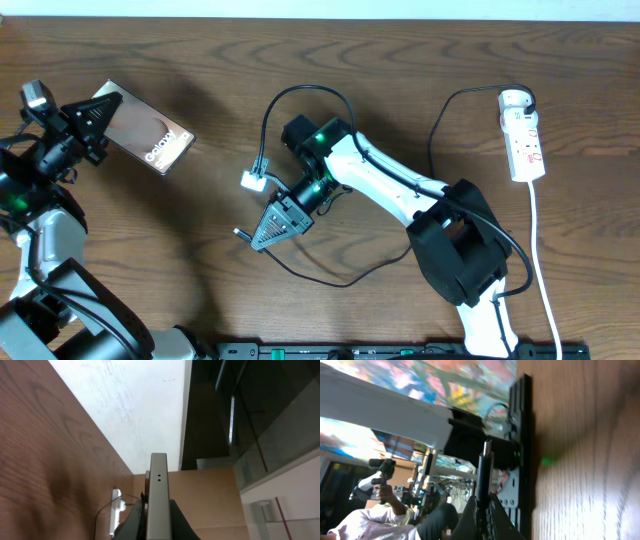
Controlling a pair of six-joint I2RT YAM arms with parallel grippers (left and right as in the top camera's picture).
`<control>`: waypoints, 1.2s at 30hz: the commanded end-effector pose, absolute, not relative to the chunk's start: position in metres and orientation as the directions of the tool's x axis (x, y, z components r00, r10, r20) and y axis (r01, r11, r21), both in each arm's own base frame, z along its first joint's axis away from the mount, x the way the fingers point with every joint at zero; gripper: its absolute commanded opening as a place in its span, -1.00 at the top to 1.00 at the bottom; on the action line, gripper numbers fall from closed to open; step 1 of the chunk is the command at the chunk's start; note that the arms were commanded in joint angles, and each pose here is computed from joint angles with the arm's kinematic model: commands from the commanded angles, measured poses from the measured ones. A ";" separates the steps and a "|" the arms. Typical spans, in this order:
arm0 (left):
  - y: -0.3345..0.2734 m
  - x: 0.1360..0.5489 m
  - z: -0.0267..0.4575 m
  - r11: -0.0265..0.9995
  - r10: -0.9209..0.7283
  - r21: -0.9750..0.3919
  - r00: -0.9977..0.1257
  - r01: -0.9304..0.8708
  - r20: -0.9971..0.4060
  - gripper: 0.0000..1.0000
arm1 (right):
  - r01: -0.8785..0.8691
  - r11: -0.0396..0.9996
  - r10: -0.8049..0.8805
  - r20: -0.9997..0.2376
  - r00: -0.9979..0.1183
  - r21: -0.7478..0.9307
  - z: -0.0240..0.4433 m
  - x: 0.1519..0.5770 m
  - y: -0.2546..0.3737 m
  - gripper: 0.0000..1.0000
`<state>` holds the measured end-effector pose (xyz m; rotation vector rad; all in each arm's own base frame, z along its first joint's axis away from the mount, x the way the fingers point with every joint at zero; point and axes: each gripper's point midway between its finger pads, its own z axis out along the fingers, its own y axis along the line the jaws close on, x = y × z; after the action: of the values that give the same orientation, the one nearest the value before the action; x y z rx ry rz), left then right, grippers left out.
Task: Plug charger to phone and switch on socket
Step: 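Lift the cable plug with the right gripper toward the phone's port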
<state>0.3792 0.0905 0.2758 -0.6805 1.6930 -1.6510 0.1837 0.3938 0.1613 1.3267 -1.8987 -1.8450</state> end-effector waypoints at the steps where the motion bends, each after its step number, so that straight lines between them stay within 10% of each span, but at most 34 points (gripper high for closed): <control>1: 0.080 0.379 0.284 0.119 -0.726 -0.982 -0.663 0.144 -0.185 0.85 | -0.439 -0.297 -0.586 -0.525 -0.617 0.848 0.185 0.197 0.395 0.98; 36: 0.023 0.389 0.322 0.227 -0.637 -0.884 -0.624 0.408 -0.452 0.86 | -0.345 -0.249 -0.542 -0.425 -0.725 0.905 0.211 0.262 0.411 0.98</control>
<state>0.3868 0.0199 0.3104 -0.2263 1.6824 -1.5687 0.2684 0.4066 0.2071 1.0995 -1.8825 -2.1103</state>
